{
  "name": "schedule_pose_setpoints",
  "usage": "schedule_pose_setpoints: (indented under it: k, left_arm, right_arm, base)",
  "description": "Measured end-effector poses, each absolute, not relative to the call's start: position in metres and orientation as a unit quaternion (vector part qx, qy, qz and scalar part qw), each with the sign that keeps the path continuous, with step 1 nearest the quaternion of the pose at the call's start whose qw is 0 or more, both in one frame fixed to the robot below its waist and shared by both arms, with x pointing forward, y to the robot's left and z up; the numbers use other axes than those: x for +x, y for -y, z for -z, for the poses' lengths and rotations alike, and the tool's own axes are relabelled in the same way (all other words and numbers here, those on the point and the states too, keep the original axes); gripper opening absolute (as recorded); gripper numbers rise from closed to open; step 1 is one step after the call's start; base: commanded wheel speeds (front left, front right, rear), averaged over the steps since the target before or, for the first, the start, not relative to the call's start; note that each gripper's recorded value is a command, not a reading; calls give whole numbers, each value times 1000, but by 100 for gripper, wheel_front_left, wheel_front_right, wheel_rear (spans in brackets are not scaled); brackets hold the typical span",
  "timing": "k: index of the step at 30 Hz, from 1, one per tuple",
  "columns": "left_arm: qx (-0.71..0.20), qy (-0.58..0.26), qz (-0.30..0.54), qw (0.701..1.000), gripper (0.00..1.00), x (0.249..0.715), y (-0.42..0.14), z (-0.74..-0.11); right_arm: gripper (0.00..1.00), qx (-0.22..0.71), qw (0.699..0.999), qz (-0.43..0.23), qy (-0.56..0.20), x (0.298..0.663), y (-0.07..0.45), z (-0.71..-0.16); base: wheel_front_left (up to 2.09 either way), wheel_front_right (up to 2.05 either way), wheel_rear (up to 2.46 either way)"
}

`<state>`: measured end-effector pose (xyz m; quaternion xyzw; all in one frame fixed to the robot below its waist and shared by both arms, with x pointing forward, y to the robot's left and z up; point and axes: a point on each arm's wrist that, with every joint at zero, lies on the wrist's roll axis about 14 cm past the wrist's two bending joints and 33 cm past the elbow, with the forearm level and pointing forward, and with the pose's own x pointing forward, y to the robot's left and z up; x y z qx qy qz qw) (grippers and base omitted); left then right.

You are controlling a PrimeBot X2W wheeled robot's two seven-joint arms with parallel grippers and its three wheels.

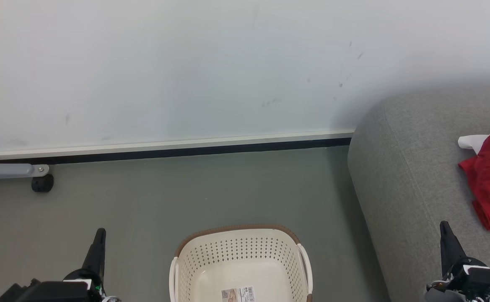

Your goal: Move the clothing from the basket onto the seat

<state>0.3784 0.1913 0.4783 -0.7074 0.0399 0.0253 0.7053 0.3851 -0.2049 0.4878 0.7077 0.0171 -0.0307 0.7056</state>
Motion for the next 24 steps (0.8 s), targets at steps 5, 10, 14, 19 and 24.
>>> schedule_pose_setpoints:
  k: [5,10,14,19,24]
  left_arm:
    - [-707,-40,-25,705,0,378,-191,-478]
    - [-707,-40,-25,705,0,378,-191,-478]
    - [-707,-40,-25,705,0,378,-191,-478]
    - [-707,-40,-25,705,0,378,-191,-478]
    - [-707,-40,-25,705,0,378,-191,-478]
  right_arm:
    - [0,708,706,31,-17,385,205,-488]
    - [0,708,706,31,-17,385,205,-488]
    - [0,708,706,31,-17,385,205,-488]
    - [0,708,706,31,-17,385,205,-488]
    - [0,708,706,31,-17,385,205,-488]
  base:
    - [0,0,0]
    - [0,0,0]
    - [0,0,0]
    - [0,0,0]
    - [0,0,0]
